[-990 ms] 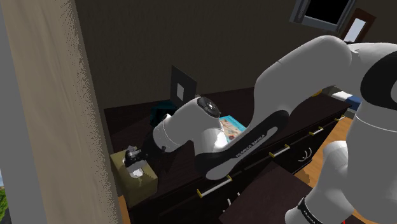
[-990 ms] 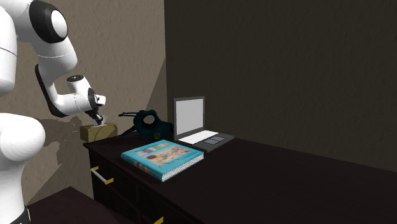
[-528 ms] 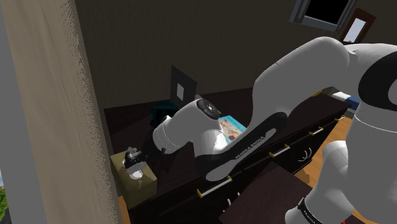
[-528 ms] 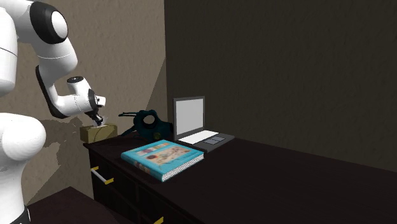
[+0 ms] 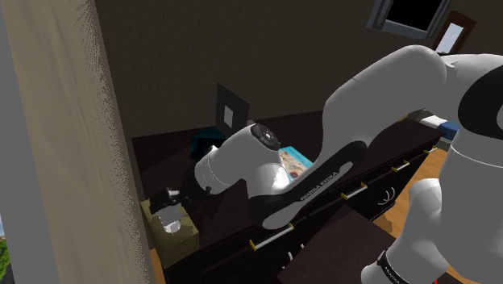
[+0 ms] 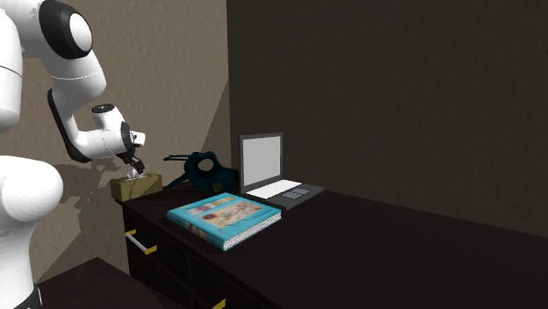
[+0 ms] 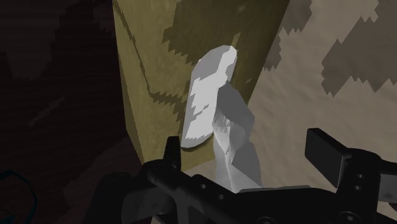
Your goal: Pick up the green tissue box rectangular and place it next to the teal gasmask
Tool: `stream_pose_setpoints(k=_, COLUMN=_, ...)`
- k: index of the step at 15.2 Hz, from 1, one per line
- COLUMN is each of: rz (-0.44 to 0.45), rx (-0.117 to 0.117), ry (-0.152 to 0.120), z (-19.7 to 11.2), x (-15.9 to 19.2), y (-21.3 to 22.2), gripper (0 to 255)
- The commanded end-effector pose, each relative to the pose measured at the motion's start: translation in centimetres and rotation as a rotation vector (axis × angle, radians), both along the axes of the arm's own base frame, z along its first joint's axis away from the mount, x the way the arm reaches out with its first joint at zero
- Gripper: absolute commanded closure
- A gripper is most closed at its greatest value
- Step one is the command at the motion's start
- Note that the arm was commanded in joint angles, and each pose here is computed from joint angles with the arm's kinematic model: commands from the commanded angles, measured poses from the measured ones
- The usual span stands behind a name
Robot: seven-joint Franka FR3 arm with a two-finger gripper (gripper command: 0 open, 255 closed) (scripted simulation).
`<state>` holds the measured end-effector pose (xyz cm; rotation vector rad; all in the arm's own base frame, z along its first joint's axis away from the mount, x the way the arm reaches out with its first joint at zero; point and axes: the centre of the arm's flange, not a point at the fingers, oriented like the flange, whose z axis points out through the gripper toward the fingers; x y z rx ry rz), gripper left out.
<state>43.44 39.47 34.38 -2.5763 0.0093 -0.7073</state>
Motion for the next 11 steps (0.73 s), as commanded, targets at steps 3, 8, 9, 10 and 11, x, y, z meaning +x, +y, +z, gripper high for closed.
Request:
stream_pose_setpoints(k=3, rz=0.000, rx=0.000, ry=-0.001, z=3.4, x=-2.1, y=-2.0, gripper=0)
stream_pose_setpoints(k=8, rz=0.000, rx=0.000, ry=-0.001, z=3.4, x=-2.1, y=-2.0, gripper=0)
stream_pose_setpoints(k=9, rz=0.000, rx=0.000, ry=-0.001, z=3.4, x=-2.1, y=-2.0, gripper=0)
stream_pose_setpoints(k=10, rz=0.000, rx=0.000, ry=-0.001, z=3.4, x=-2.1, y=-2.0, gripper=0)
stream_pose_setpoints(k=11, rz=0.000, rx=0.000, ry=-0.001, z=3.4, x=-2.1, y=-2.0, gripper=0)
